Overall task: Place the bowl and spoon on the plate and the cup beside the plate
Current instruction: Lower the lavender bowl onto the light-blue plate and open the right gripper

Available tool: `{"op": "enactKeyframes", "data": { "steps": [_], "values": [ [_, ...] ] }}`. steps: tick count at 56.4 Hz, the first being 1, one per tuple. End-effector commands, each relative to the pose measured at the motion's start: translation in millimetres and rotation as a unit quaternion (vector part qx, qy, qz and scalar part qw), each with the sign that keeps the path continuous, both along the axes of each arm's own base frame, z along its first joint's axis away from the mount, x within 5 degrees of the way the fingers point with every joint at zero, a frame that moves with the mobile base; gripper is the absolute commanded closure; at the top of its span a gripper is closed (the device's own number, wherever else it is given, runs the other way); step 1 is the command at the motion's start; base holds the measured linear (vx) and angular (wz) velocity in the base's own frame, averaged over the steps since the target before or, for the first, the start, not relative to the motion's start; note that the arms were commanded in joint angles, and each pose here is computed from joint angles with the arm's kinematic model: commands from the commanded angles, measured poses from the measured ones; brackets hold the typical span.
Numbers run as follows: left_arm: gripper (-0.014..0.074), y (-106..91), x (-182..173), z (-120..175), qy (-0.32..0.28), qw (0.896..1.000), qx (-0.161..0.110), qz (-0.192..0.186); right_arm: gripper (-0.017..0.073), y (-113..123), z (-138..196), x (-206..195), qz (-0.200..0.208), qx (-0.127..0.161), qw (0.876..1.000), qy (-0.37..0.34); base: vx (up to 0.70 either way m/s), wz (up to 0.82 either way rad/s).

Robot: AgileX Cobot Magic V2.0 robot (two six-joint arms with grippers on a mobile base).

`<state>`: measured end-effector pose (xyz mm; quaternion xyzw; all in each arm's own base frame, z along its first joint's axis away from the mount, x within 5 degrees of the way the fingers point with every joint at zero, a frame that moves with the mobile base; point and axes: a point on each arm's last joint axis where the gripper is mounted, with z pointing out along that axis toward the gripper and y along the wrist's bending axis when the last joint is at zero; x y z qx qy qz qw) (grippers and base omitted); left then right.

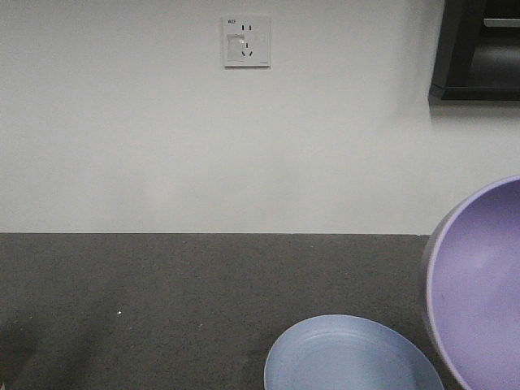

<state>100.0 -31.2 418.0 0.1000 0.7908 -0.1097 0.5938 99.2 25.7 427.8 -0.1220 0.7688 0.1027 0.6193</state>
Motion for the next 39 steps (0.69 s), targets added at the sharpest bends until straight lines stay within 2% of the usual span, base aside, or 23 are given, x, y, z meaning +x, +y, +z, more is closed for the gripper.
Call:
{"op": "enactKeyframes", "data": {
  "steps": [1,12,22,26,29,39],
  "values": [
    [0.06,-0.7,0,15,-0.051,0.998,-0.02,-0.002,0.0568,0,16,-1,-0.008,0.034,0.998,-0.046,0.0,0.0],
    [0.06,-0.7,0,16,-0.061,0.998,-0.023,-0.002,0.0568,3,18,-2,0.006,0.065,0.997,-0.05,0.0,0.0],
    [0.06,-0.7,0,19,-0.073,0.997,-0.03,-0.001,0.0568,2,16,6,0.005,0.076,0.996,-0.036,0.0,0.0],
    [0.06,-0.7,0,19,-0.072,0.997,-0.03,-0.001,0.0568,2,13,18,0.006,0.112,0.994,-0.005,0.0,0.0],
    [0.06,-0.7,0,19,-0.071,0.997,-0.03,-0.001,0.0568,2,8,31,0.011,0.126,0.992,0.027,0.0,0.0],
    [0.06,-0.7,0,18,-0.067,0.997,-0.031,0.0,0.0568,10,-5,82,0.038,0.084,0.988,0.124,0.0,0.0]
  ]
}}
